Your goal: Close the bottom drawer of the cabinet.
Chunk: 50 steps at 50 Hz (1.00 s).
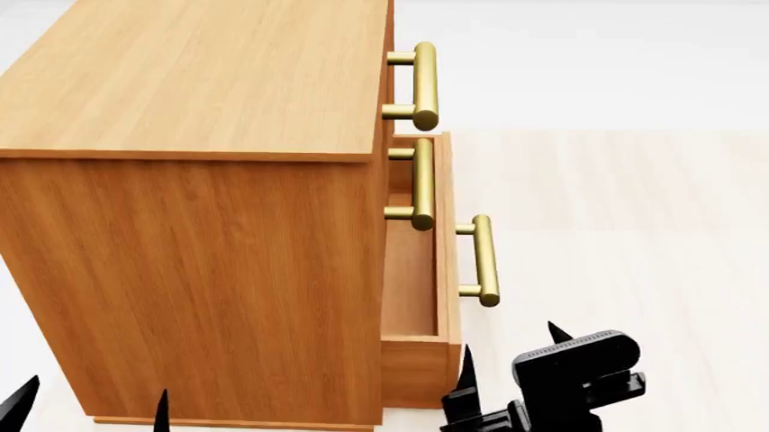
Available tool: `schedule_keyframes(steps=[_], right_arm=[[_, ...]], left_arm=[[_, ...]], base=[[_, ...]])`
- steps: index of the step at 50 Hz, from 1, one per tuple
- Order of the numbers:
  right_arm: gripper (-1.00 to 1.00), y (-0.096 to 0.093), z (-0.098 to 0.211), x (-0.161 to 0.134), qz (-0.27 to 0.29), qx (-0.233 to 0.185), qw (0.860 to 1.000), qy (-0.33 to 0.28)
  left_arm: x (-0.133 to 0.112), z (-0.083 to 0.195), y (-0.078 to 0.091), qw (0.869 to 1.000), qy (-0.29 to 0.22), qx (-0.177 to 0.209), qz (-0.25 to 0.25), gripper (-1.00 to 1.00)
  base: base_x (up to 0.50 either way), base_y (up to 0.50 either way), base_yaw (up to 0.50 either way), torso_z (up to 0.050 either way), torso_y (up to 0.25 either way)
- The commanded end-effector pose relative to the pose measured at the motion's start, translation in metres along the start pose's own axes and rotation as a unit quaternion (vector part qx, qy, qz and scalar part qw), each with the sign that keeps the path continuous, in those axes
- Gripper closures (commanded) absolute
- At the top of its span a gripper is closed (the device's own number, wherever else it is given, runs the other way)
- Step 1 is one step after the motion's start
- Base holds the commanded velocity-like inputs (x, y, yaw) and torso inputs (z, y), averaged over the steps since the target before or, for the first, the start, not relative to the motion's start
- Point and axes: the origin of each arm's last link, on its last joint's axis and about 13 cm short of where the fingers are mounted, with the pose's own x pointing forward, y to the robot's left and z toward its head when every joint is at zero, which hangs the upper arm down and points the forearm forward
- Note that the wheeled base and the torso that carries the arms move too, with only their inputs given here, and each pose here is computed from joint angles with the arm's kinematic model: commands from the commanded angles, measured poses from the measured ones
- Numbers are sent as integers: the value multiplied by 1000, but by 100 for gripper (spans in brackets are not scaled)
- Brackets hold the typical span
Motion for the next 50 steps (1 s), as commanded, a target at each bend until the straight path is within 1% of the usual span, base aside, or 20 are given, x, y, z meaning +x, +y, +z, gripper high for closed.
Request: schedule_keyframes(steps=[1,13,22,34,40,43,50], right_arm=[[-100,16,-3,8,28,-7,1000,7],[-100,27,-3,9,49,-15,999,8],[-100,30,1,10,60,-19,998,5],[-100,38,3,13,77,-34,996,-2],[-100,41,11,11,90,-42,995,-6],[-100,41,14,11,105,-45,993,-9],[-100,41,24,8,126,-65,990,-14]], left_arm=[[3,1,2,1000,-9,-17,2,-100],[3,2,3,1000,-10,-16,3,-100],[2,2,3,1000,-10,-16,4,-100],[2,0,3,1000,-8,-16,4,-100],[1,1,3,1000,-9,-16,5,-100],[1,1,3,1000,-8,-14,4,-100],[3,0,3,1000,-7,-13,5,-100]], base=[[0,0,0,0,0],[0,0,0,0,0],[0,0,0,0,0],[0,0,0,0,0],[0,0,0,0,0],[0,0,0,0,0],[0,0,0,0,0]])
